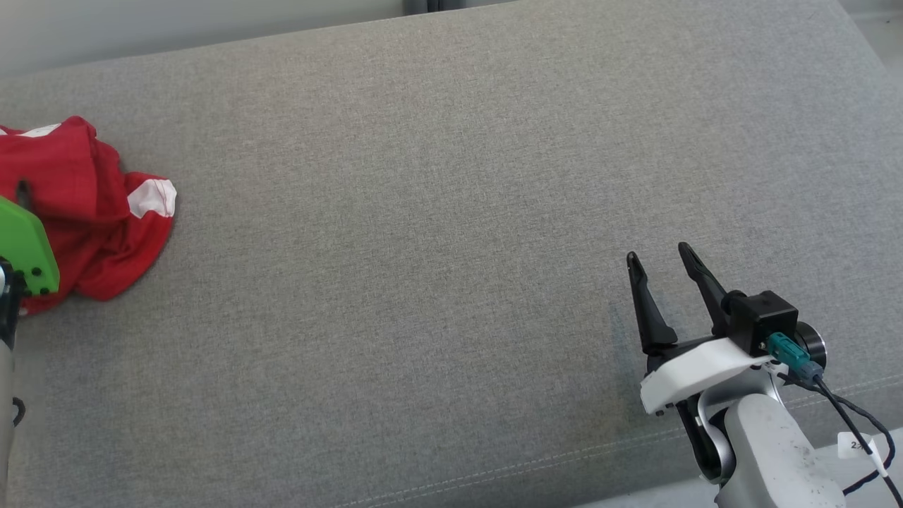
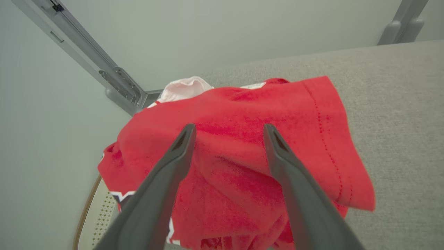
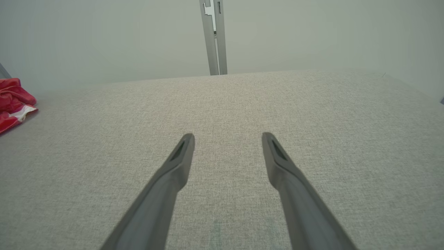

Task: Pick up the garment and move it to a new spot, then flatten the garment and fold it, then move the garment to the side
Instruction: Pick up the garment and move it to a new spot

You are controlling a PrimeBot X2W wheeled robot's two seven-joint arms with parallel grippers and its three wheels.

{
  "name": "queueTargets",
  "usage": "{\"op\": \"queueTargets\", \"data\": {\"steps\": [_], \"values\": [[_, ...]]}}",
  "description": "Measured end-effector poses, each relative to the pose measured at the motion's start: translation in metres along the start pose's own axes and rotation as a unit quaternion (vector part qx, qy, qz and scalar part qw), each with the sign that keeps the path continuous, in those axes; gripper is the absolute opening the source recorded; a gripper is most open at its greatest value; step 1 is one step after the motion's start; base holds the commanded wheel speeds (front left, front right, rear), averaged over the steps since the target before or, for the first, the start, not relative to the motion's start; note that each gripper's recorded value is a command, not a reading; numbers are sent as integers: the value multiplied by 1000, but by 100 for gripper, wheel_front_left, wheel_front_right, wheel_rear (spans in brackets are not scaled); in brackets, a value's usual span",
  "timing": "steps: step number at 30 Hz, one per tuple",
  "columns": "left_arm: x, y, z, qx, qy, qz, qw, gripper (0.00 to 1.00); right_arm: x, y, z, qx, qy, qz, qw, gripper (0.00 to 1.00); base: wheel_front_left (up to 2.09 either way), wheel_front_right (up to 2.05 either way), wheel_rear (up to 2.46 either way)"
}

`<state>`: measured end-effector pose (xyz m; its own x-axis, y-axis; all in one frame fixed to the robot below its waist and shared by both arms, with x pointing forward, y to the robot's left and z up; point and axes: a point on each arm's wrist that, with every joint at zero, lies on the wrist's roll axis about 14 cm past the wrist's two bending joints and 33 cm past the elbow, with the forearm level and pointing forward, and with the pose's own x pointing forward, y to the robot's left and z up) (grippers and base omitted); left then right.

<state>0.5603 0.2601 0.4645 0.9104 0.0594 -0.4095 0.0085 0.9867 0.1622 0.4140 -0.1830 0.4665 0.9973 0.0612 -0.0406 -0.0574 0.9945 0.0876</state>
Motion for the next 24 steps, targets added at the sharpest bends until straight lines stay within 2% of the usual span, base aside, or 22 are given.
{"op": "queueTargets", "data": {"steps": [3, 23, 24], "values": [[-2, 4, -24, -7, 50, 6, 999, 100, 0, 0, 0, -1, 0, 0, 1000, 100, 0, 0, 0], [7, -5, -69, -50, 138, 1, 989, 100, 3, -9, -9, -15, 15, -2, 1000, 100, 0, 0, 0], [8, -5, -69, -49, 135, 3, 990, 75, 4, -9, -9, -15, 15, -1, 1000, 100, 0, 0, 0]]}}
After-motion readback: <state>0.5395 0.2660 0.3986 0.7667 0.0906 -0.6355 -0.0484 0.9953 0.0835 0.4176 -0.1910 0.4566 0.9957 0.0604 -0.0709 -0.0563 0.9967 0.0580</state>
